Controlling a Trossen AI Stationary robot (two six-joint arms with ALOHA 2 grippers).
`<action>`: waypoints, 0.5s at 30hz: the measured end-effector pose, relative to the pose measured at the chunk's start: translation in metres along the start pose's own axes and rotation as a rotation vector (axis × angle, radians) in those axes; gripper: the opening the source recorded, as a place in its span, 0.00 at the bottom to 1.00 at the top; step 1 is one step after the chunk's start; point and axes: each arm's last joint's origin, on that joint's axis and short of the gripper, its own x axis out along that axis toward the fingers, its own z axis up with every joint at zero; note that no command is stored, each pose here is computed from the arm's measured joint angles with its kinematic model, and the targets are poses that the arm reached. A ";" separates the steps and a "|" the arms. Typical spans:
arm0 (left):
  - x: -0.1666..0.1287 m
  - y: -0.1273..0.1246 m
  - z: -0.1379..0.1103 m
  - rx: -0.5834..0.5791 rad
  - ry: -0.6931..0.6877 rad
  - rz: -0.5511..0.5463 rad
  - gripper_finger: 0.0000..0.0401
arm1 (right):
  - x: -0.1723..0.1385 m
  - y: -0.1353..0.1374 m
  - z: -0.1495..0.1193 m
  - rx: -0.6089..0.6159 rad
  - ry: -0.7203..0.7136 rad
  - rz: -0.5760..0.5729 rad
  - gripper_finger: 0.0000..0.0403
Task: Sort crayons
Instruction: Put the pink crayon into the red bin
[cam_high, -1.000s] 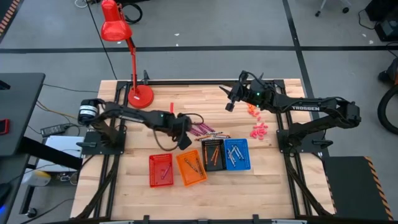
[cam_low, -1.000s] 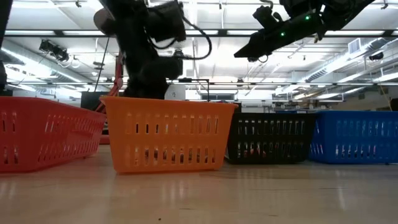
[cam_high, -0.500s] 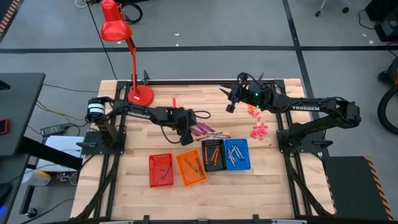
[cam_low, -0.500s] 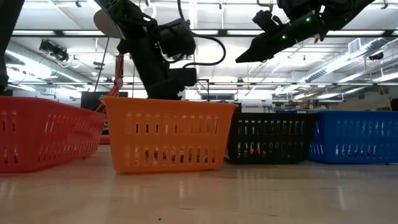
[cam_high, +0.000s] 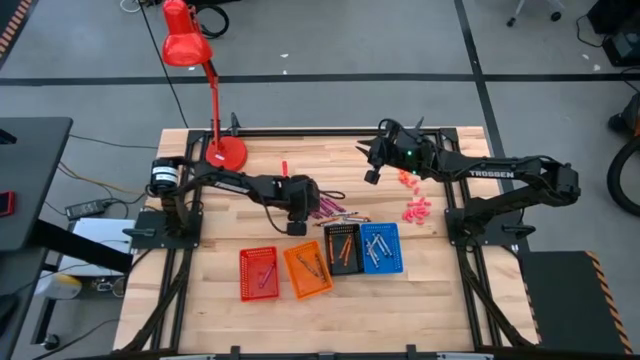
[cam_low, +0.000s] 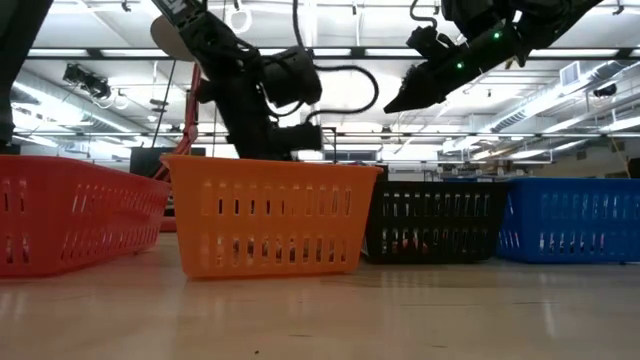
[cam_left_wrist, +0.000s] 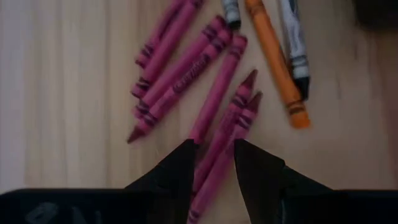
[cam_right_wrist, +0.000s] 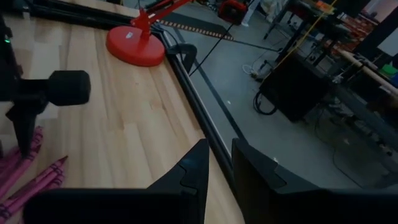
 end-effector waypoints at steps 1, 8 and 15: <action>0.001 -0.001 -0.003 0.007 0.024 -0.006 0.31 | 0.000 0.000 0.000 0.000 -0.001 0.002 0.19; 0.008 -0.002 -0.004 0.004 0.043 -0.012 0.31 | 0.000 0.002 0.000 0.005 0.004 0.008 0.19; 0.008 -0.003 -0.005 -0.033 0.052 -0.015 0.31 | -0.001 0.002 0.000 0.005 0.003 0.009 0.19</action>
